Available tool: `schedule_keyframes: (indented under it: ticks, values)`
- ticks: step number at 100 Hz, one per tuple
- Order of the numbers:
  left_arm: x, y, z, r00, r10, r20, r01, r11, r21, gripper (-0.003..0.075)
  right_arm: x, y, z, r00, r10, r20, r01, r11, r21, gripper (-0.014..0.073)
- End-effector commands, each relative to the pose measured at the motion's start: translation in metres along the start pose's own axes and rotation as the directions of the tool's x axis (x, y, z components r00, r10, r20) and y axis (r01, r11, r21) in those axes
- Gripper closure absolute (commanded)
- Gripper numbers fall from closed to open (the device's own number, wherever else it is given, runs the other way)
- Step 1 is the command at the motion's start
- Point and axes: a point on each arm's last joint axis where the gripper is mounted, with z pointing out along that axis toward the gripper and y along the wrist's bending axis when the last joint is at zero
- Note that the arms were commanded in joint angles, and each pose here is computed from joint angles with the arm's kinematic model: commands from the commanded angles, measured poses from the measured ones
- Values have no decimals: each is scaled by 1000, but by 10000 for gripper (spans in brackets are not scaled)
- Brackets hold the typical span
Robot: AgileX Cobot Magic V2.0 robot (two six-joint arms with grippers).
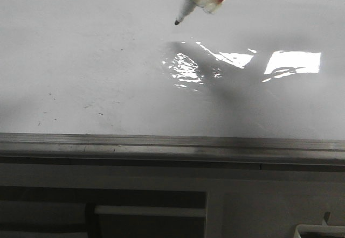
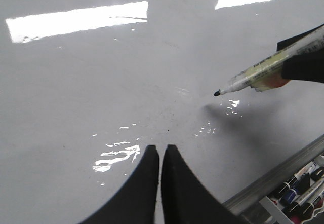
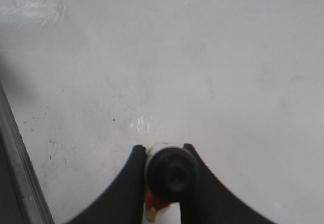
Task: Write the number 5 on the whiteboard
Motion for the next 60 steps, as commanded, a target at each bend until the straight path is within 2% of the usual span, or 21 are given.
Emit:
schedule_keyframes:
  ticks: [1, 60]
  values:
    - [-12, 2, -2, 998, -22, 56, 24, 999, -29, 741, -15, -7, -3, 998, -21, 67, 19, 999, 28, 636]
    - [-12, 3, -2, 998, -22, 57, 24, 999, -30, 740, -2, -4, 10, 1000, -18, -19, 18, 1000, 3, 636]
